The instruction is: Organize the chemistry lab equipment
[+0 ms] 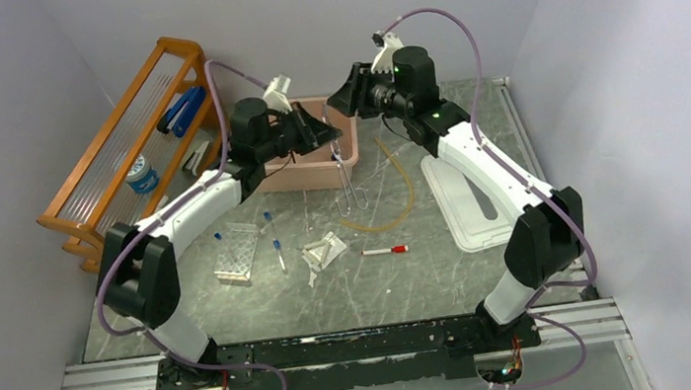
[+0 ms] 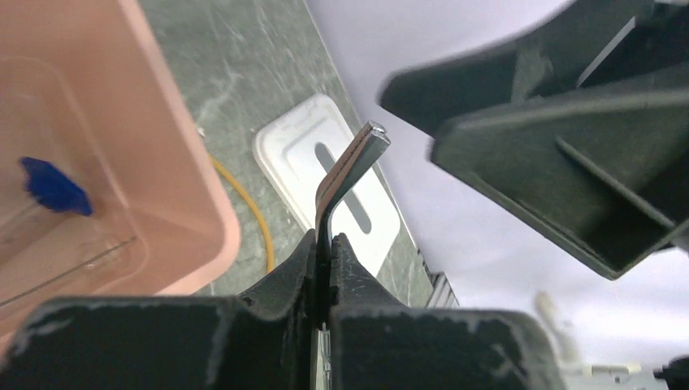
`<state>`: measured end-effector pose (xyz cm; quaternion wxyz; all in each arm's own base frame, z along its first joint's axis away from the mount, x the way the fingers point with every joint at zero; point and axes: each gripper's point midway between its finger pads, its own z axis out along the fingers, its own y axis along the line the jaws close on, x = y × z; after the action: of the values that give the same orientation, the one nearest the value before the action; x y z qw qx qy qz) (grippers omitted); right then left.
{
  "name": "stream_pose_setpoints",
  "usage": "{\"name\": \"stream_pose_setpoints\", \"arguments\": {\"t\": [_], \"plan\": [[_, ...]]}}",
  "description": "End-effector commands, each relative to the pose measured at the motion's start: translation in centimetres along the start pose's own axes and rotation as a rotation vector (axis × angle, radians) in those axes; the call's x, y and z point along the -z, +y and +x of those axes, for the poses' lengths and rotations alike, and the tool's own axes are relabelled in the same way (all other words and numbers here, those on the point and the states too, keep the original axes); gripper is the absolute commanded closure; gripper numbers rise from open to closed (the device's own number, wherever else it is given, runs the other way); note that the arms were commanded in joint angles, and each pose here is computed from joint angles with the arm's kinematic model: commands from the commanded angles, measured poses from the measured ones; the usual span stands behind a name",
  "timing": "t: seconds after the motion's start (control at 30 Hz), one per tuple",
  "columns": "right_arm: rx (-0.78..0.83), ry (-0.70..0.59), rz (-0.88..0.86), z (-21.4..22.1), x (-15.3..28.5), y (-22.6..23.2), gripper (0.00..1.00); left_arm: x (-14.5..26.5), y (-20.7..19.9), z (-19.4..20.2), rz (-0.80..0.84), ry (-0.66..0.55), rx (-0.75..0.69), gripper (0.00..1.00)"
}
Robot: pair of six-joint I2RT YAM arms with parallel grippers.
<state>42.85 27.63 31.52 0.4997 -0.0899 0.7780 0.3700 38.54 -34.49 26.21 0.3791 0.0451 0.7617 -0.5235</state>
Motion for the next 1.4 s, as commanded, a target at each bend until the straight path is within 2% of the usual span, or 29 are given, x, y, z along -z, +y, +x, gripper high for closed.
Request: {"name": "stream_pose_setpoints", "arguments": {"t": [0.0,0.17,0.33,0.57,0.67,0.73,0.9,0.93,1.03,1.13,1.2,1.37], "plan": [[0.008,-0.104,-0.01,-2.6,2.3,1.4,0.51,2.9,-1.3,-6.1,-0.013,-0.238,-0.002,0.95],[0.163,0.029,-0.052,1.4,1.9,2.0,0.5,4.2,0.1,-8.4,-0.11,-0.337,0.043,0.95],[0.348,0.184,-0.099,5.7,0.5,3.8,0.49,4.5,0.4,-9.4,-0.148,-0.352,0.07,0.95],[0.382,0.269,-0.085,7.9,-2.1,3.6,0.49,5.4,0.6,-9.8,-0.159,-0.377,0.075,0.95],[0.411,0.314,-0.11,8.9,-2.7,3.6,0.52,5.8,0.7,-10.1,-0.158,-0.381,0.075,0.95],[0.435,0.34,-0.116,9.3,-2.9,3.4,0.6,6.0,0.8,-10.3,-0.161,-0.383,0.07,0.95],[0.489,0.343,-0.121,9.0,-3.5,3.1,0.97,6.8,1.8,-10.2,-0.213,-0.377,0.05,0.94],[0.506,0.345,-0.125,9.0,-3.8,3.0,1.0,7.1,2.2,-10.3,-0.239,-0.379,0.044,0.88],[0.585,0.346,-0.157,8.7,-4.5,3.0,1.0,8.9,3.7,-10.6,-0.346,-0.388,0.013,0.56],[0.684,0.343,-0.186,8.4,-5.6,2.6,1.0,11.6,5.7,-11.3,-0.461,-0.405,-0.002,0.32],[0.754,0.341,-0.203,8.3,-6.6,2.0,1.0,13.7,6.4,-12.0,-0.526,-0.426,-0.029,0.24],[0.86,0.34,-0.242,7.7,-9.0,0.9,1.0,17.9,6.7,-13.0,-0.652,-0.464,-0.126,0.19]]}}
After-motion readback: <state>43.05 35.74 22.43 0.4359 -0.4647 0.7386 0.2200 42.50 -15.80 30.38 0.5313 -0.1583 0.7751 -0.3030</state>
